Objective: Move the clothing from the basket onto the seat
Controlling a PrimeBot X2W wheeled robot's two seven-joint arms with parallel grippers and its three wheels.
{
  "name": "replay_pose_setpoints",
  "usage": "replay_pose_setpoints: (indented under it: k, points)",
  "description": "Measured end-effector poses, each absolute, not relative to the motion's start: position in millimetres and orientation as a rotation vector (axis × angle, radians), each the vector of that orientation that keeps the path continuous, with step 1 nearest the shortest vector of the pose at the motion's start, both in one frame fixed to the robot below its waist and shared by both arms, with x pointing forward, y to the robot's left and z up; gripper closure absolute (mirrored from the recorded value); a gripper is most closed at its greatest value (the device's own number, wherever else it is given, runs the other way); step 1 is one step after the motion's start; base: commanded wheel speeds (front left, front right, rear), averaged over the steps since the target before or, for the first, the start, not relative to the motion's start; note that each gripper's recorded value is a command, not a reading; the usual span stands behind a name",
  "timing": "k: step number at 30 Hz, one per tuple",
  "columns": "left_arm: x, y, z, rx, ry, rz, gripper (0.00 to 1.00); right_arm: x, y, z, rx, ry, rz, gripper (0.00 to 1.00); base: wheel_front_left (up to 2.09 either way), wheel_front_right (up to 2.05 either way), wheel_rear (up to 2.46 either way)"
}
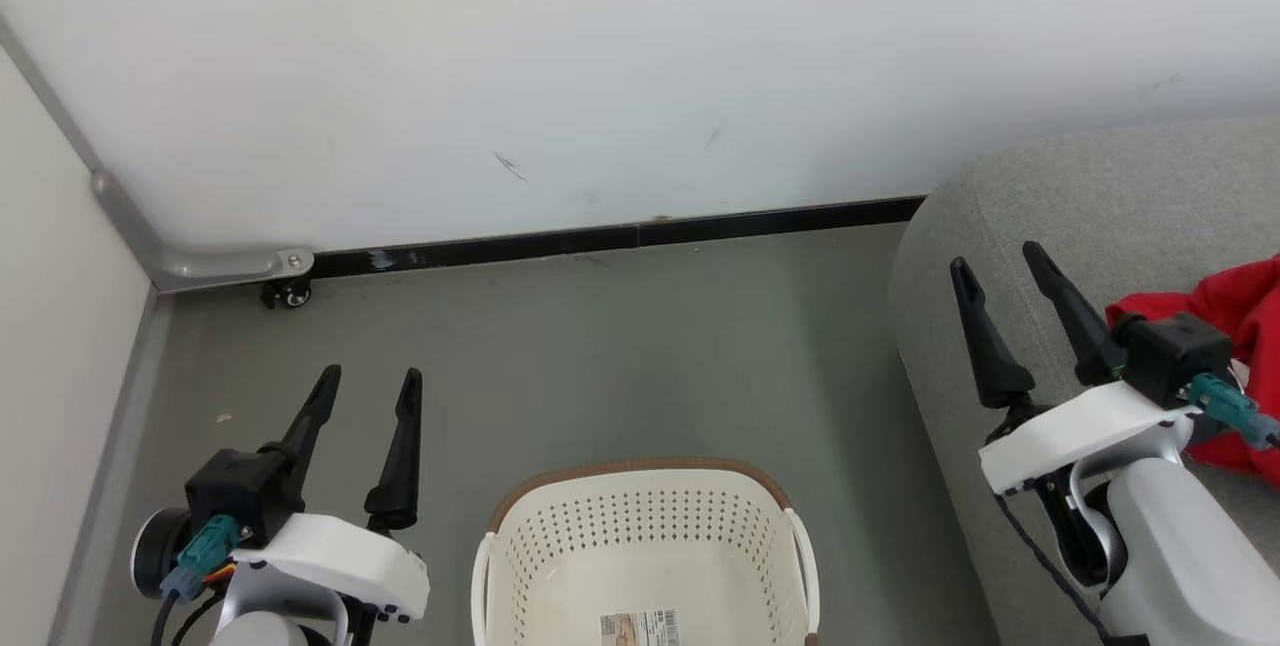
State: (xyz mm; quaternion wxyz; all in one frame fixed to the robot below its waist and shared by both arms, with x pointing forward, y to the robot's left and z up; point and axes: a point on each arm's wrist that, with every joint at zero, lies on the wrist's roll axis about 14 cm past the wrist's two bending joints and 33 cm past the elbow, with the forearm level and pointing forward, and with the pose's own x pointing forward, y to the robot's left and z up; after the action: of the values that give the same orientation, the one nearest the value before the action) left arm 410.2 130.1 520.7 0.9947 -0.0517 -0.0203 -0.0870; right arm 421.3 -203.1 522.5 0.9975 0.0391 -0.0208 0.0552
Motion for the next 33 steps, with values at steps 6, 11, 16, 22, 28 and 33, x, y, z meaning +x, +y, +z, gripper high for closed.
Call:
replay_pose_setpoints:
  k: [6, 11, 16, 22, 28, 33]
  points:
    - [399, 151, 523, -0.104, -0.053, -0.101, 0.00, 412, -183, 512, 0.094, -0.022, 0.145, 0.00, 0.00, 0.00, 0.00]
    - [388, 166, 520, -0.100, -0.048, -0.041, 0.00, 404, -173, 505, 0.095, -0.010, 0.160, 0.00, 0.00, 0.00, 0.00]
    - [379, 176, 517, -0.104, -0.045, 0.000, 0.00, 397, -165, 500, 0.115, -0.004, 0.164, 0.00, 0.00, 0.00, 0.00]
    - [369, 182, 517, -0.105, -0.052, 0.034, 0.00, 386, -151, 494, 0.120, 0.005, 0.179, 0.00, 0.00, 0.00, 0.00]
    - [363, 184, 519, -0.103, -0.063, 0.050, 0.00, 371, -151, 483, 0.137, 0.034, 0.157, 0.00, 0.00, 0.00, 0.00]
    - [357, 183, 512, -0.083, -0.046, 0.050, 0.00, 360, -155, 477, 0.151, 0.046, 0.129, 0.00, 0.00, 0.00, 0.00]
